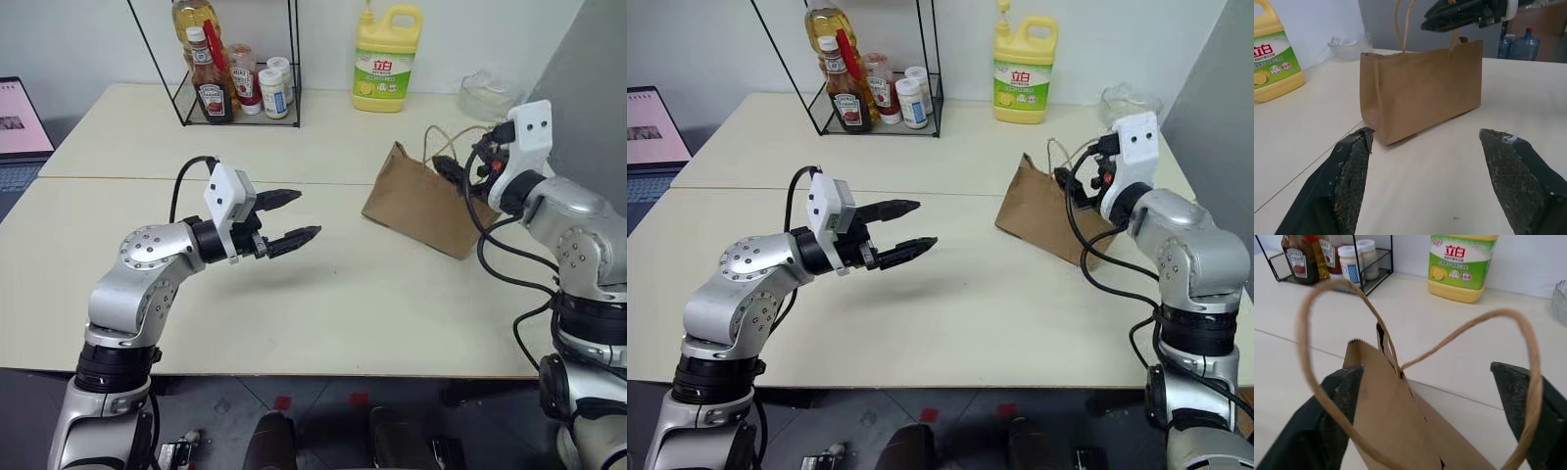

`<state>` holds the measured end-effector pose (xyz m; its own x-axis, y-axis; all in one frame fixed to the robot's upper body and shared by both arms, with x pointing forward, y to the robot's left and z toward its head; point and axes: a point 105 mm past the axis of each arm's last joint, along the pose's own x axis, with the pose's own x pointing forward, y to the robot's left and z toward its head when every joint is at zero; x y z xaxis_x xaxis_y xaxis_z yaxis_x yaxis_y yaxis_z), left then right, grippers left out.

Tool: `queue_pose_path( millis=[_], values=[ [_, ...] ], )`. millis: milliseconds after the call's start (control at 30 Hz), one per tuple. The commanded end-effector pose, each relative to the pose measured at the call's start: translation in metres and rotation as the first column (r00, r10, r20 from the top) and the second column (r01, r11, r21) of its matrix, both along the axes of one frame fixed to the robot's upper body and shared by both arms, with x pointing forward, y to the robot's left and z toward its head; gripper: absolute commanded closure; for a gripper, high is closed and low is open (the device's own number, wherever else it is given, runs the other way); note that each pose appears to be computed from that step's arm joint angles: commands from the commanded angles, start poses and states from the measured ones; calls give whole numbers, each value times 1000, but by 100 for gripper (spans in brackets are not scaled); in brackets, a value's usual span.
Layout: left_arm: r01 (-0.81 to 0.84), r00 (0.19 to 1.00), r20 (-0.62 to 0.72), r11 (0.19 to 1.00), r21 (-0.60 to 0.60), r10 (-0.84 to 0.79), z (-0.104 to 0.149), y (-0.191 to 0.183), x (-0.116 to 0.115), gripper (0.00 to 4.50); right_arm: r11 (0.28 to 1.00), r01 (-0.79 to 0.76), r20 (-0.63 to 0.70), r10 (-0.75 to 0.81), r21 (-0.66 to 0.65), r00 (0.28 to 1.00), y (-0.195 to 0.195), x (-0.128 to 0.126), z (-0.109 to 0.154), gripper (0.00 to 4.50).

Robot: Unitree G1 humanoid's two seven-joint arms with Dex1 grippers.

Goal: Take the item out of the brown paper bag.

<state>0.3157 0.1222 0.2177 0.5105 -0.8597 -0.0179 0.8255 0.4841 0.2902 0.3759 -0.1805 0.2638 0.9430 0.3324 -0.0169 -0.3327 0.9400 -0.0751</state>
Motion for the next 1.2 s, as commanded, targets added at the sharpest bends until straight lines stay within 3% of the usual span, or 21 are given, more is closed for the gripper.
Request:
queue_pose_path(
  millis=[33, 300, 500, 667, 933, 1200],
  values=[
    [14, 998, 56, 1000, 7, -14, 13, 0, -4, 77, 998, 4, 38, -6, 55, 999, -4, -5, 21, 170],
    [17, 998, 56, 1000, 13, -17, 14, 2, -4, 77, 999, -34, 10, 34, 6, 999, 3, -6, 26, 448],
    [-5, 999, 44, 1000, 23, 4, 11, 9, -4, 77, 985, -136, 36, 141, -104, 989, 14, -7, 36, 448],
    [-46, 999, 23, 997, 55, 45, 5, 23, -3, 77, 919, -298, 56, 322, -260, 945, 31, -11, 45, 448],
    [-72, 997, 0, 995, 65, 72, 2, 31, -8, 77, 816, -363, 101, 450, -450, 887, 41, 2, 61, 448],
    [-100, 994, -40, 992, 76, 103, -4, 44, -13, 77, 737, -409, 122, 548, -538, 827, 57, 7, 78, 448]
  ],
)
